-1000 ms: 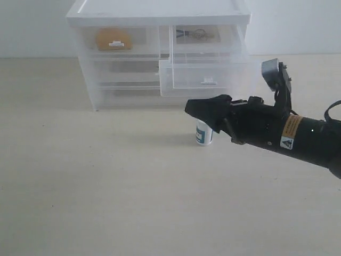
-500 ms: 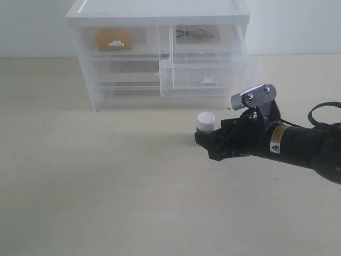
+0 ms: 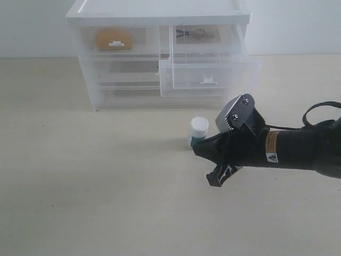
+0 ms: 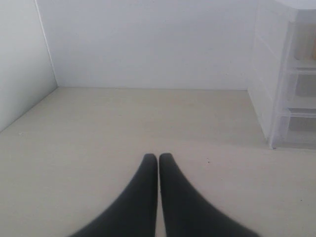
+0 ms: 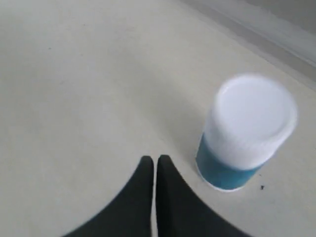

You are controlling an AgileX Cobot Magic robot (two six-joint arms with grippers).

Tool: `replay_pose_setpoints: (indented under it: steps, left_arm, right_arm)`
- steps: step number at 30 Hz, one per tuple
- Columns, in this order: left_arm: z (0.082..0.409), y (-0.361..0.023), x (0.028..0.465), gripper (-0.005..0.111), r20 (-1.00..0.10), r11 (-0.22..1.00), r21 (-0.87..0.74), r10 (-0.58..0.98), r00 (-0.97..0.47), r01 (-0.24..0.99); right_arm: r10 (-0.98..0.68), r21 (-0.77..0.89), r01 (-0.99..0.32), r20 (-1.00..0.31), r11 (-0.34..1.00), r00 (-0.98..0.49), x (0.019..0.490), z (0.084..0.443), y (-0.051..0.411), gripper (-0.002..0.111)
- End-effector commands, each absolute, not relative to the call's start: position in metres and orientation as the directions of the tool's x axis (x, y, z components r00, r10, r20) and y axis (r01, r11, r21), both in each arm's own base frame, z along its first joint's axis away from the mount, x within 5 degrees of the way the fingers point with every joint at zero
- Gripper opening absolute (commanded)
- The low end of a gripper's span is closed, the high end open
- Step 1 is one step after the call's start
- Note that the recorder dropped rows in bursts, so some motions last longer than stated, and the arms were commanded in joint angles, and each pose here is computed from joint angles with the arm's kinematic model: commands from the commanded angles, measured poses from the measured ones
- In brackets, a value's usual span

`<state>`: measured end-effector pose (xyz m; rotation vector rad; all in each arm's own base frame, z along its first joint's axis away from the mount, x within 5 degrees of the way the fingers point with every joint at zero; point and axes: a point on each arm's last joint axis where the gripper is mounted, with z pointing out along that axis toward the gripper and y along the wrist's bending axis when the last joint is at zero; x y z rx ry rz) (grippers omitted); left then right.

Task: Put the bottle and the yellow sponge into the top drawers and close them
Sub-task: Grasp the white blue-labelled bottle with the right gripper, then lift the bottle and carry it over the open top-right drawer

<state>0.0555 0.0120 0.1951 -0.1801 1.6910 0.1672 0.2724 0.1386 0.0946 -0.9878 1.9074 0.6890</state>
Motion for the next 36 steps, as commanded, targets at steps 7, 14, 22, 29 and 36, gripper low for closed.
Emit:
replay_pose_setpoints:
  steps: [7,14,22,29,36]
  left_arm:
    - [0.194,0.012,0.056,0.004,-0.991,0.977,-0.01,-0.038,-0.127,-0.214]
    - [0.194,0.012,0.056,0.004,-0.991,0.977,-0.01,-0.038,-0.127,-0.214]
    - [0.194,0.012,0.056,0.004,-0.991,0.977,-0.01,-0.038,-0.127,-0.214]
    - [0.194,0.012,0.056,0.004,-0.991,0.977,-0.01,-0.038,-0.127,-0.214]
    - [0.194,0.012,0.056,0.004,-0.991,0.977,-0.01,-0.038,-0.127,-0.214]
  right_arm:
    - [-0.421,0.031,-0.748,-0.81,0.663,-0.407,0.267,0.122,0.128,0.051]
    - [-0.437,-0.025,-0.758,-0.83,0.652,-0.348,0.279,0.114,0.137,0.105]
    - [-0.406,0.003,-0.793,-0.858,0.609,-0.315,0.309,0.086,0.154,0.09]
    - [-0.443,0.035,-0.813,-0.825,0.581,-0.351,0.303,0.082,0.154,0.002]
    - [-0.518,0.09,-0.89,-0.786,0.446,-0.339,0.274,0.12,0.155,0.003]
